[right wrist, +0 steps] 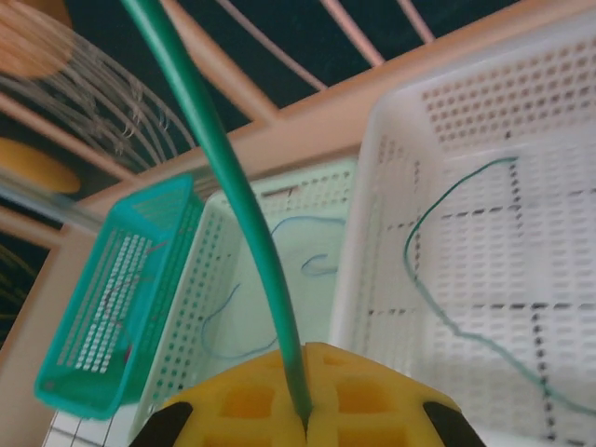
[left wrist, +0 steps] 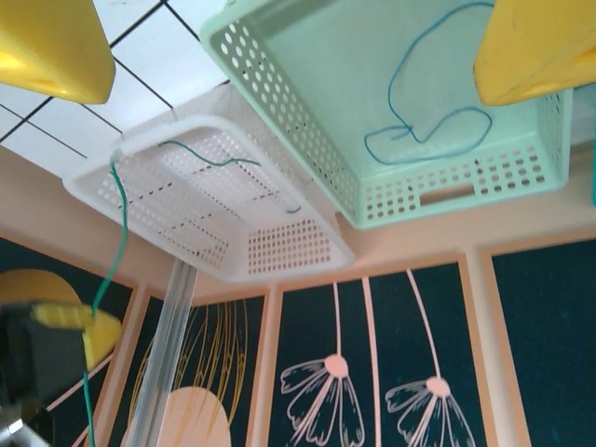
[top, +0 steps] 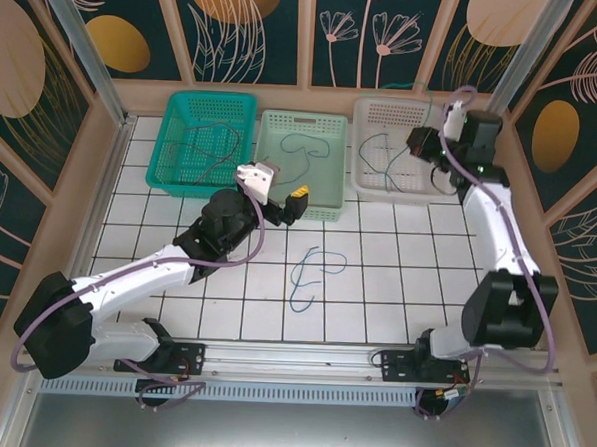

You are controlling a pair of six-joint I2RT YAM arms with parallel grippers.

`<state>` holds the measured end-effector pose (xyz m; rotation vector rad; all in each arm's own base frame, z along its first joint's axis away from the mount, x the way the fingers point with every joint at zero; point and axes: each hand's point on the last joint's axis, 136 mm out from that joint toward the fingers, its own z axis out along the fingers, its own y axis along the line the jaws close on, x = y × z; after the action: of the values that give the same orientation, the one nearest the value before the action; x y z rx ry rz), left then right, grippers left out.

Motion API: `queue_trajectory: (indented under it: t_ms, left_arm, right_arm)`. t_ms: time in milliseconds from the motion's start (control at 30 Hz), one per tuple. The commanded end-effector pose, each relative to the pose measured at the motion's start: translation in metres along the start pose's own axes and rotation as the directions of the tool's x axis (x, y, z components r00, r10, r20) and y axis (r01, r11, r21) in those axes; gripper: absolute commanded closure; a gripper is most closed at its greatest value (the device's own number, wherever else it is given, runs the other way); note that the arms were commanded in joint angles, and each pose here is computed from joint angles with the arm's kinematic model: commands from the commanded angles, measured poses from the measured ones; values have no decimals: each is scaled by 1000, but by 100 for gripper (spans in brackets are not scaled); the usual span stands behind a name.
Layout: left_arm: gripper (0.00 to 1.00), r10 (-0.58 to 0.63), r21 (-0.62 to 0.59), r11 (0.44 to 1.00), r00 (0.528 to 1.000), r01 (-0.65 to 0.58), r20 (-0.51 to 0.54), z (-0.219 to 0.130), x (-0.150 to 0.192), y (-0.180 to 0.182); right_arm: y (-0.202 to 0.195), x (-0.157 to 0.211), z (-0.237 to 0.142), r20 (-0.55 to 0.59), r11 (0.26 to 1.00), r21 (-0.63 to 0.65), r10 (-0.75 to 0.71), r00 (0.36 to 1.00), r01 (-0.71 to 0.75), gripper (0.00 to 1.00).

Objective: Untangle the cables
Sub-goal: Place the cable in the container.

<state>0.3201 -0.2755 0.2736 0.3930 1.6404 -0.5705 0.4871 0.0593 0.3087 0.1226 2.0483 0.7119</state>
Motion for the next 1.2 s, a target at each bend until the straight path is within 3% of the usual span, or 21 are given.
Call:
queue_trajectory:
  t_ms: [0, 333, 933, 1000, 1167]
  left_arm:
    - [1, -56, 2, 998, 998, 56, -16, 0, 7, 1]
    - [1, -107, -27, 994, 990, 105, -92, -6, 41, 9]
    - [2, -113, -53, 993, 986, 107, -122, -8, 50, 13]
    - [1, -113, -50, 993, 986, 108, -122, -8, 50, 13]
    - [1, -115, -53, 993, 986, 109, -123, -9, 49, 13]
  right_arm:
    - [-36, 7, 28, -98, 993, 119, 6, 995, 6, 100]
    - [-122, 68, 104, -340, 961, 268, 161, 927, -68, 100]
    - [-153, 94, 103, -375, 930, 366, 189, 907, -43, 98]
    - [-156, 97, 102, -381, 927, 372, 194, 904, -43, 95]
    - [-158, 96, 101, -372, 922, 385, 196, 908, -41, 74]
